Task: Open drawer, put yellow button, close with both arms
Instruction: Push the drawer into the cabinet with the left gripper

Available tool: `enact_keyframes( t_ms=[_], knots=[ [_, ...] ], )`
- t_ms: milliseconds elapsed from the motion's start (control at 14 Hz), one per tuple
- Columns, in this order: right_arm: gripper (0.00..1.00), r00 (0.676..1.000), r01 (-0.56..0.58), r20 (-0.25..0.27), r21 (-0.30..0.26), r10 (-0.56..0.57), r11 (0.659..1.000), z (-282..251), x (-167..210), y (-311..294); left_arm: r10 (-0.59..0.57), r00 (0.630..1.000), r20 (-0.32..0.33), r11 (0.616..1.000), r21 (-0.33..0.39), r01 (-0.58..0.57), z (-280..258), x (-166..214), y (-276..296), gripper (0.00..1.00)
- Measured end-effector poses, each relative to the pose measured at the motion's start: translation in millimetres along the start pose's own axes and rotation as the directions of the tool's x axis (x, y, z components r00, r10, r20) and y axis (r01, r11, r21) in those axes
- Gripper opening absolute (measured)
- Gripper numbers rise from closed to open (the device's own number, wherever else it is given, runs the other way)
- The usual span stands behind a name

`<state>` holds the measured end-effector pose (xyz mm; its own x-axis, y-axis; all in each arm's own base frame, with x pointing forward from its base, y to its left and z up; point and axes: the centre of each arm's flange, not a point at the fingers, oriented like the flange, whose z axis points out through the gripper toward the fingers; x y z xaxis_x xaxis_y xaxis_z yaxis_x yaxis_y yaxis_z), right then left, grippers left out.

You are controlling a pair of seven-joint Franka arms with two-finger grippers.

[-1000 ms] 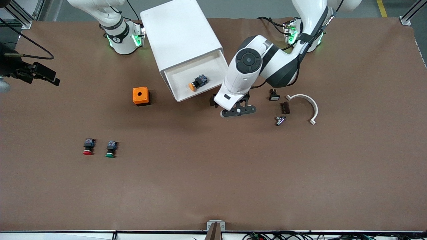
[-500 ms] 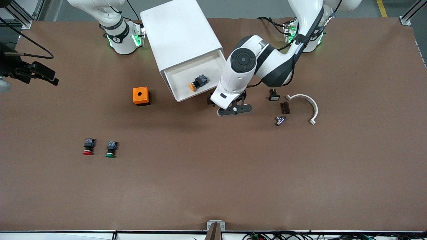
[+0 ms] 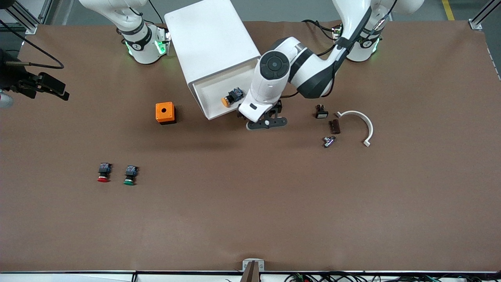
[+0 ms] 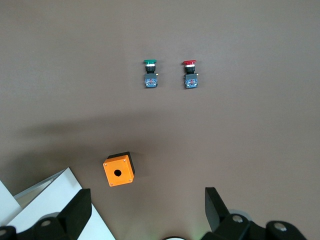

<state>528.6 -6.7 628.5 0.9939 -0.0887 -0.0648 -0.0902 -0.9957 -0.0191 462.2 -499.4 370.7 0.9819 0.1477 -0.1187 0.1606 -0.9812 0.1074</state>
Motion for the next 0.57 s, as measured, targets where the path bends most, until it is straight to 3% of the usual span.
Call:
enact_keyframes(
  t_ms=[571],
  knots=[
    [1.0, 1.0, 0.007, -0.008, 0.0, -0.007, 1.0, -2, 0, -3, 0.005, 1.0, 0.023, 1.0, 0.03, -0.006, 18, -71, 40, 1.0]
  ],
)
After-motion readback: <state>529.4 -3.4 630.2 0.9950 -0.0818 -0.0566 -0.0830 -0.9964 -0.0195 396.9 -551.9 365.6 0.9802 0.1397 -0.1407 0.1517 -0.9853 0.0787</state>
